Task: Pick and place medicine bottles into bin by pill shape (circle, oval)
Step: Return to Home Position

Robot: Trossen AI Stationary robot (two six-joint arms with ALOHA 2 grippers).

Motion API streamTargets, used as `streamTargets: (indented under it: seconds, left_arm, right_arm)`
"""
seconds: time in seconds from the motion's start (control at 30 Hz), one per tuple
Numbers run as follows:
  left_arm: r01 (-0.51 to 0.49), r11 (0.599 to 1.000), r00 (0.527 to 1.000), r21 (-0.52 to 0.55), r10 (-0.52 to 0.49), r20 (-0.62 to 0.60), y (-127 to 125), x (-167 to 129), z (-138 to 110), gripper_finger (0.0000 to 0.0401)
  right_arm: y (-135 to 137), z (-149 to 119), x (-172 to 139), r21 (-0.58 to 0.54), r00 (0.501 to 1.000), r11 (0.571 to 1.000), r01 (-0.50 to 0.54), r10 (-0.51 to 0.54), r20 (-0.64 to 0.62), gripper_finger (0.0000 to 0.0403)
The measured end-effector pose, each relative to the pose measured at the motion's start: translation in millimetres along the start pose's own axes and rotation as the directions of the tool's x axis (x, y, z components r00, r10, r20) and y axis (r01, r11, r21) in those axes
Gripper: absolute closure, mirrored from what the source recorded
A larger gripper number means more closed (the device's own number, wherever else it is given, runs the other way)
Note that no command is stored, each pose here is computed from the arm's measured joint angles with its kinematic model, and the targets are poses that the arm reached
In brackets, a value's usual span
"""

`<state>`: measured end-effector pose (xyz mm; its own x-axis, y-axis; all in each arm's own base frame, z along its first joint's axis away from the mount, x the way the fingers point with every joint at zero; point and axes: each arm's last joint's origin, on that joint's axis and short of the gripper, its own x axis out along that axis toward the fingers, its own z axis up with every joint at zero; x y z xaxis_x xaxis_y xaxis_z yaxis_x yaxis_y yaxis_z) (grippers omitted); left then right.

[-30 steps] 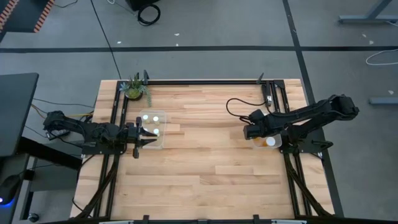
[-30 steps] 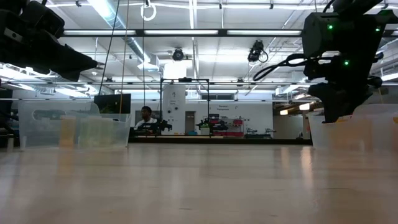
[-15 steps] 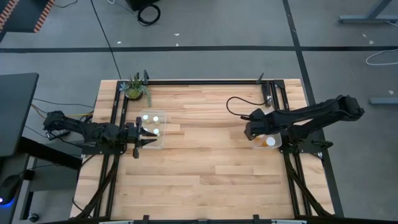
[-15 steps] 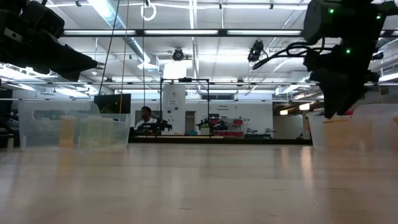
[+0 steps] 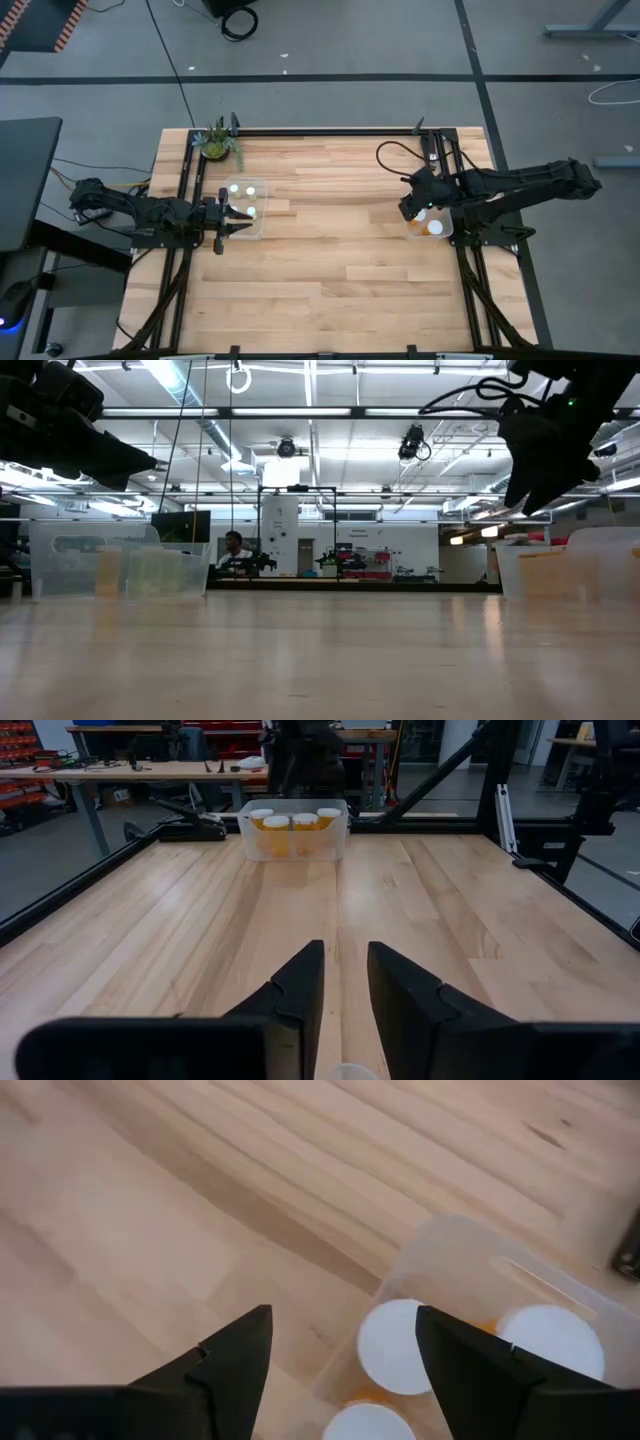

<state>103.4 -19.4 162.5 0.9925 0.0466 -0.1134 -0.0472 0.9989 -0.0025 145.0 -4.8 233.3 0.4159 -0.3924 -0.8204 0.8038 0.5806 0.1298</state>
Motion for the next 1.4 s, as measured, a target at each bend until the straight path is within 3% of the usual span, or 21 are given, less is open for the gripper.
streamTargets:
  seconds: [0.3, 0.73, 1.1, 1.3, 1.4]
  left_arm:
    - [0.000, 1.000, 1.000, 0.000, 0.000, 0.000, 0, 0, 0, 0.0307]
    - [0.000, 1.000, 1.000, 0.000, 0.000, 0.000, 0, 0, 0, 0.0310]
    - [0.000, 1.000, 1.000, 0.000, 0.000, 0.000, 0, 0, 0, 0.0316]
    - [0.000, 1.000, 1.000, 0.000, 0.000, 0.000, 0, 0, 0, 0.0311]
    - [0.000, 1.000, 1.000, 0.000, 0.000, 0.000, 0, 0, 0, 0.0308]
  right_arm:
    - [3, 8, -14, -0.081, 0.980, 0.982, -0.170, 0.177, 0.090, 0.0149]
    - [-3, 17, -39, -0.231, 0.860, 0.904, -0.361, 0.418, 0.292, 0.0197]
    - [-6, -4, -11, -0.421, 0.676, 0.782, -0.459, 0.615, 0.405, 0.0224]
    - [-8, -6, -2, -0.547, 0.509, 0.699, -0.461, 0.713, 0.483, 0.0240]
    - [-12, -5, 2, -0.560, 0.494, 0.690, -0.458, 0.722, 0.485, 0.0248]
